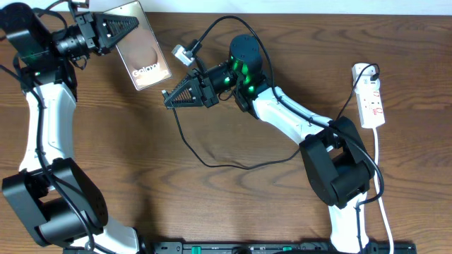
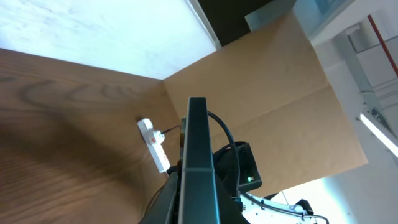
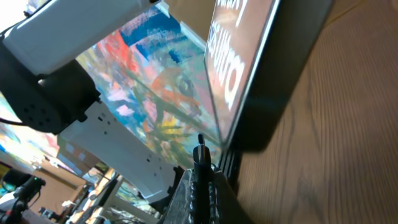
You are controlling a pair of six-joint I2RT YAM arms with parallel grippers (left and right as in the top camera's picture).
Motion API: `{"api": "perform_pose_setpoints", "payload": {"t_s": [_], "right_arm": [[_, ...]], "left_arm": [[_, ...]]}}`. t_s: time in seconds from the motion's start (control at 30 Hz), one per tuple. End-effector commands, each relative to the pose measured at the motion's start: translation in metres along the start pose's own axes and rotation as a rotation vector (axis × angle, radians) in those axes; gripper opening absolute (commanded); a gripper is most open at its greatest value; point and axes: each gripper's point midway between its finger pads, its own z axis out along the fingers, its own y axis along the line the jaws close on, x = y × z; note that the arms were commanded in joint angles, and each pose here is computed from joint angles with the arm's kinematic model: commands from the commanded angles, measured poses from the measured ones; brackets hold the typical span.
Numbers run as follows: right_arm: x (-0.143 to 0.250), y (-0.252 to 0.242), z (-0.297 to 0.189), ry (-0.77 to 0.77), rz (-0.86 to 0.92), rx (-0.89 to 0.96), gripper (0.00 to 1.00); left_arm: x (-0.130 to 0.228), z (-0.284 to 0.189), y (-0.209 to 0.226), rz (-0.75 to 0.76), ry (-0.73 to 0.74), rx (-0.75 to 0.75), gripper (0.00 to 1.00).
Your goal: Plug charger to phone and switch on socket
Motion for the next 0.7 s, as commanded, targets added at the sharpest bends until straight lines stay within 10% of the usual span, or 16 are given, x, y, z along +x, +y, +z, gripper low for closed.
{"api": "perform_pose_setpoints", "payload": {"t_s": [0.0, 0.67], "right_arm": [[-0.0070, -0.0018, -0.0030, -0.024, 0.003, 0.017, 0.01], [-0.0151, -0.0072, -0.0037, -0.071, 0.000, 0.049, 0.01]], "left_arm": [[0.0033, 0.0049, -0.0191, 0.048, 0.031, 0.021, 0.08], [0.0049, 0.0083, -0.0200, 0.048, 0.038, 0.026, 0.07]]}}
